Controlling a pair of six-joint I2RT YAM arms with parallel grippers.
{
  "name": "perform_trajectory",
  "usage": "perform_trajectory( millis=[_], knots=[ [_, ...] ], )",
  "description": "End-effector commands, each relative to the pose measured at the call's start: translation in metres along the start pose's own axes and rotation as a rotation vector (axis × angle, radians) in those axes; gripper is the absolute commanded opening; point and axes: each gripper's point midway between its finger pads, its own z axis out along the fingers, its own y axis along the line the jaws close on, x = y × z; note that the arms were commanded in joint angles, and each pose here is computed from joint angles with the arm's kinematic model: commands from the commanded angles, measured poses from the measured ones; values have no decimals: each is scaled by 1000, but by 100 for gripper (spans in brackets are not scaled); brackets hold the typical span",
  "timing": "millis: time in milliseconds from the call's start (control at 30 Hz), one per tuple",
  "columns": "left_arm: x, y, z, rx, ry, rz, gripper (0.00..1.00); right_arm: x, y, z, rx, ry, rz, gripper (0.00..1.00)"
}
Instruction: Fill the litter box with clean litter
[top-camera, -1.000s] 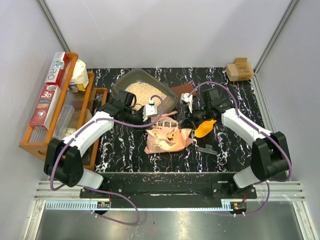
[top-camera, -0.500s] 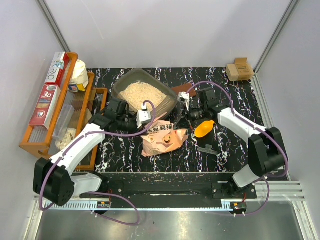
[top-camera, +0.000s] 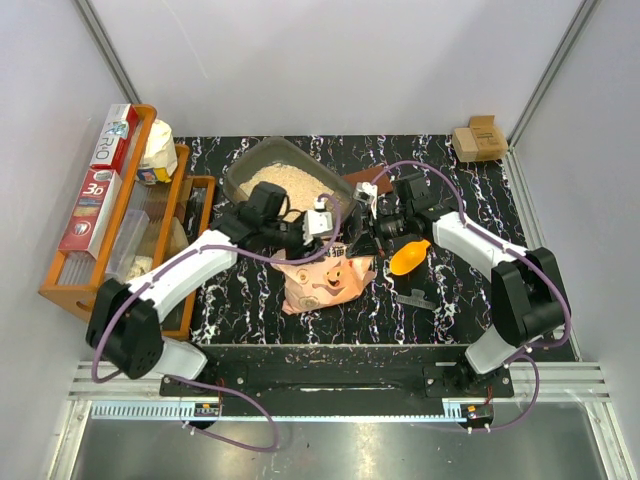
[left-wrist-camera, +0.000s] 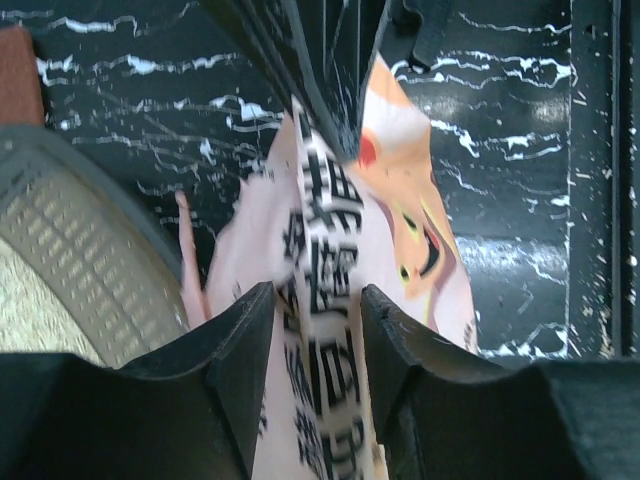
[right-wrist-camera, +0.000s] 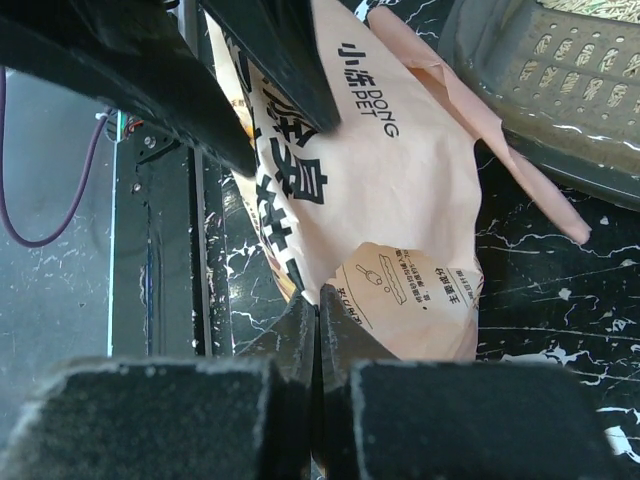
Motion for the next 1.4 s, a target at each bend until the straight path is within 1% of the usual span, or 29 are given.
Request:
perform_trajectory(
  millis=[0, 100, 133, 167, 233, 267, 300, 367, 400, 433, 467, 500, 533, 633, 733, 933, 1067, 1100, 1167, 1200, 1267, 1300, 1367],
  knots=[
    [-36, 14, 23, 15, -70, 131, 44, -23, 7, -4, -29, -44, -65, 0],
    [-33, 9, 34, 63, -56, 117, 42, -22, 6, -5, -17, -43, -60, 0],
    [-33, 8, 35, 72, -56, 113, 40, -21, 5, -5, -12, -41, -50, 0],
    [-30, 4, 36, 93, -48, 100, 29, -21, 6, -5, -10, -40, -48, 0],
    [-26, 0, 36, 108, -31, 95, 17, -23, 6, -6, -2, -43, -37, 0],
    [-19, -1, 37, 111, -4, 79, 9, -26, 6, -9, 9, -49, -43, 2],
    [-16, -1, 36, 107, 8, 73, 7, -30, 6, -12, 22, -55, -49, 5],
    [-9, -3, 34, 105, 38, 55, 3, -38, 8, -23, 69, -71, -94, 18],
    [-9, -4, 33, 103, 43, 41, 1, -41, 8, -27, 87, -71, -171, 35],
    [-9, -5, 32, 104, 42, 29, 0, -48, 16, -35, 114, -83, -255, 41],
    [-12, -6, 31, 100, 33, 19, 0, -43, 18, -38, 127, -77, -300, 46],
    [-15, -9, 30, 102, 21, -26, 0, -44, 20, -40, 143, -77, -358, 50],
    [-17, -10, 29, 101, 12, -48, 0, -49, 23, -46, 173, -78, -459, 54],
    [-25, -18, 29, 135, -16, -130, 0, -42, 26, -46, 175, -56, -592, 59],
    [-28, -22, 31, 155, -29, -203, 0, -35, 26, -37, 163, -30, -687, 60],
    [-26, -26, 35, 187, -42, -286, 0, -29, 20, -21, 149, -34, -782, 61],
    [-28, -23, 34, 184, -52, -295, 0, -26, 18, -13, 133, -44, -774, 60],
    [-28, -23, 34, 185, -51, -299, 0, -26, 19, -11, 130, -53, -746, 60],
    [-30, -21, 35, 185, -58, -302, 0, -27, 18, -5, 127, -65, -741, 59],
    [-30, -21, 35, 184, -59, -303, 0, -24, 16, -1, 122, -67, -697, 58],
    [-30, -21, 36, 186, -62, -301, 0, -34, 13, 5, 136, -108, -694, 56],
    [-30, -20, 36, 185, -63, -300, 0, -32, 11, 8, 134, -116, -635, 55],
    [-30, -20, 35, 185, -63, -302, 0, -36, 10, 13, 132, -133, -614, 47]
  ],
)
